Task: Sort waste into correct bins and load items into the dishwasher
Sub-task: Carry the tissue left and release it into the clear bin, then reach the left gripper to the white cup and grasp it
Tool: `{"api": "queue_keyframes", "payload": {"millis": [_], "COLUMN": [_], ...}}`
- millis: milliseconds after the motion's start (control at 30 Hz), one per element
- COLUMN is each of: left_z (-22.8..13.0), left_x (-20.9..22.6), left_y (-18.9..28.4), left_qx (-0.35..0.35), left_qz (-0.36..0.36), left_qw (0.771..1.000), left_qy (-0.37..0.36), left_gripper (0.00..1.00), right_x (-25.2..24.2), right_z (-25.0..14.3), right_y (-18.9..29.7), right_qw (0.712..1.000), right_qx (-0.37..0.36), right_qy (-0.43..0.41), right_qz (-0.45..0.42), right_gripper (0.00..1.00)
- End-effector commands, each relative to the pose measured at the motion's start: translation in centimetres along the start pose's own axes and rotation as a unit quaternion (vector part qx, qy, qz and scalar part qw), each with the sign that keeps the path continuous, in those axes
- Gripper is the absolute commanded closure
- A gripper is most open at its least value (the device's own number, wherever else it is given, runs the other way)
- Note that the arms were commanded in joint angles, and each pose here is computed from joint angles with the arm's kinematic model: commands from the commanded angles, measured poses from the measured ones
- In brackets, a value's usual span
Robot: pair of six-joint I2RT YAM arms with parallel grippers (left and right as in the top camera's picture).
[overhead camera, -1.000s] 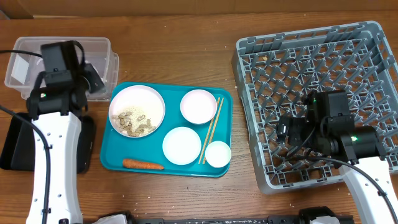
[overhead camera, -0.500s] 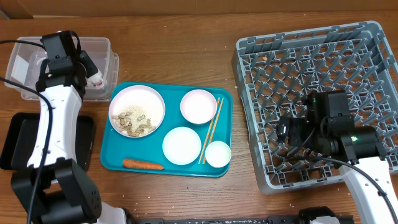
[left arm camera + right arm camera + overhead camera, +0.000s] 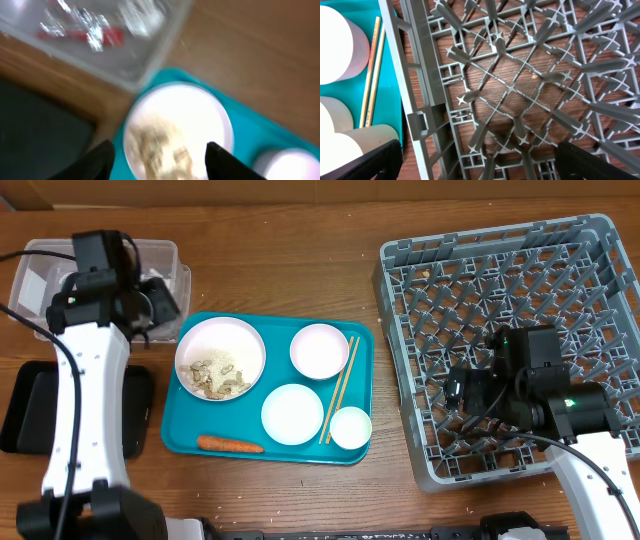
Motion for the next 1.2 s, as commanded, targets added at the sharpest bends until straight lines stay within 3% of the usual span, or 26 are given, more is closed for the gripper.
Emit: {"api": "queue_keyframes", "payload": {"millis": [0,233,433,600,833,1167], "left_z": [-2.1,-8.8,-11.2,-12.2,-14.5,-20.5], "left_x": [-2.2,-1.5,-2.4,-3.0,-7.6,-15.8], "left_y": [1.6,2.8,3.6,4.0,5.3,5.2], "left_qx": [0.035,0.173,0.217,0.232,0.234,0.214], "left_qz": [-0.036,-0.014,-0.023,-0.023,-0.092,-0.151], "left_qw": [0.998,0.983,0.97,0.965,0.95,0.916], "left_qy": [-0.033,-0.059,-0.102,-0.119,-0.187,-0.303], "left_gripper": [0.34,0.2,0.18,0.18,0.17,0.18], "right_x": [0.3,0.3,0.6,2.0,3.3,1.8], "right_z": [1.1,1.1,1.2,1.8,2.9,2.9], "right_y": [0.9,0.9,1.1,3.5,7.0,7.1], "right_qw": [1.0,1.0,1.0,0.998,0.995,0.998], "right_qx": [-0.02,-0.02,-0.021,-0.026,-0.051,-0.053], "right_qy": [0.003,0.003,0.003,0.028,0.06,-0.022], "right_qz": [0.004,0.004,0.015,0.044,0.055,0.012], "right_gripper": [0.0,0.0,0.0,0.0,0.0,0.0]}}
Point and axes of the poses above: each gripper's point midway between its finger pads, its own y axis back along the fingers, its own x axis along the line the jaws close on, z = x × y, the point moved 1 cm from there along y, back along the fingers, and after that the axes turned 1 degree about y, right-handed, at the moved point
